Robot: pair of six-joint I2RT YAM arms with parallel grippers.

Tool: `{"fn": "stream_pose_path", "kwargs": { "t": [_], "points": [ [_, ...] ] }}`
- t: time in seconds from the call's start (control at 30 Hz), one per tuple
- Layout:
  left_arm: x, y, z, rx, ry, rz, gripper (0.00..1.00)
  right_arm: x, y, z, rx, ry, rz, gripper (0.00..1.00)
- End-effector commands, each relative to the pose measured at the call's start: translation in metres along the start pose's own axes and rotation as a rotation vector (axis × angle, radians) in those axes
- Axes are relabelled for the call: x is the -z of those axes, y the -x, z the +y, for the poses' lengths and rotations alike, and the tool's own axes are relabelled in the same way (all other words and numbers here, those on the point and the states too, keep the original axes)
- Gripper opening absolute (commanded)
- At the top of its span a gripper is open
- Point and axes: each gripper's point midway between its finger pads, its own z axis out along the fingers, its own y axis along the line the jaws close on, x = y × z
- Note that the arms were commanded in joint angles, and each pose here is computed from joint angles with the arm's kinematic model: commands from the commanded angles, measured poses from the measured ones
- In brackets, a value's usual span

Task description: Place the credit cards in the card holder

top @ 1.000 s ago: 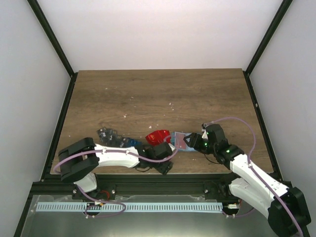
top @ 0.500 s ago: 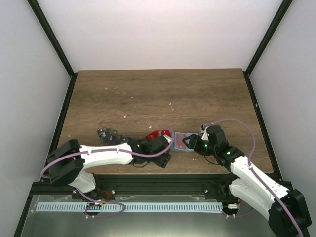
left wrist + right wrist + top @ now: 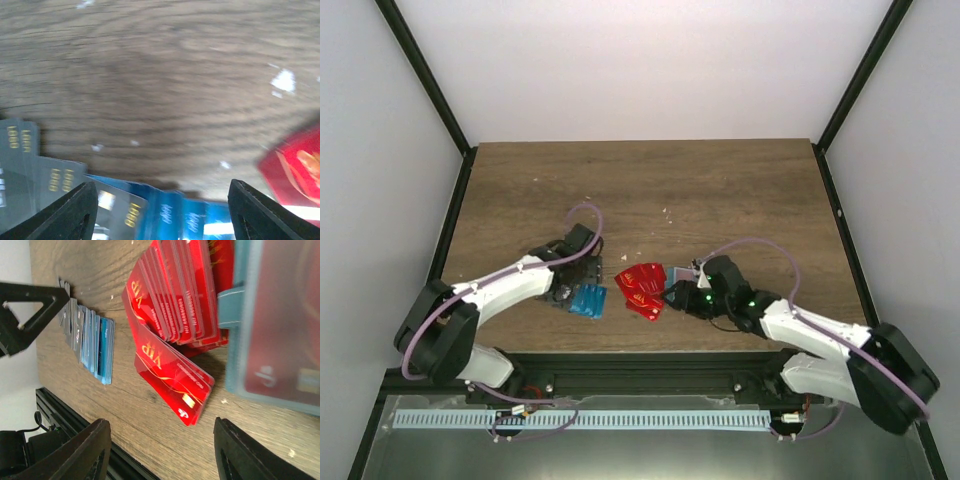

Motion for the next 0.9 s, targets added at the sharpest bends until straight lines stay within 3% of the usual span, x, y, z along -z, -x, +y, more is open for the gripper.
{"fn": "stream_pose_path", "kwargs": {
  "t": [0.0,0.27,0.57,0.87],
  "points": [
    [-0.025,-0.002,0.036,0.102,0.056,0.043,0.75,-0.013,0.015,0.037,0.053,0.057,-0.016,0.58],
    [-0.054,-0.037,0.026,0.061,0.011,0.167,0.76,-0.022,0.009,0.03,0.058,0.033,0.005,0.58],
    [-0.035,-0.108,0.009,0.035,-0.01,0.272,0.71,-0.019,0.003,0.019,0.037,0.023,-0.004,0.58],
    [-0.02,-0.154,-0.003,0.054,-0.071,0.324,0.69,-0.019,-0.001,0.017,0.034,0.03,0.01,0.58]
  ]
}}
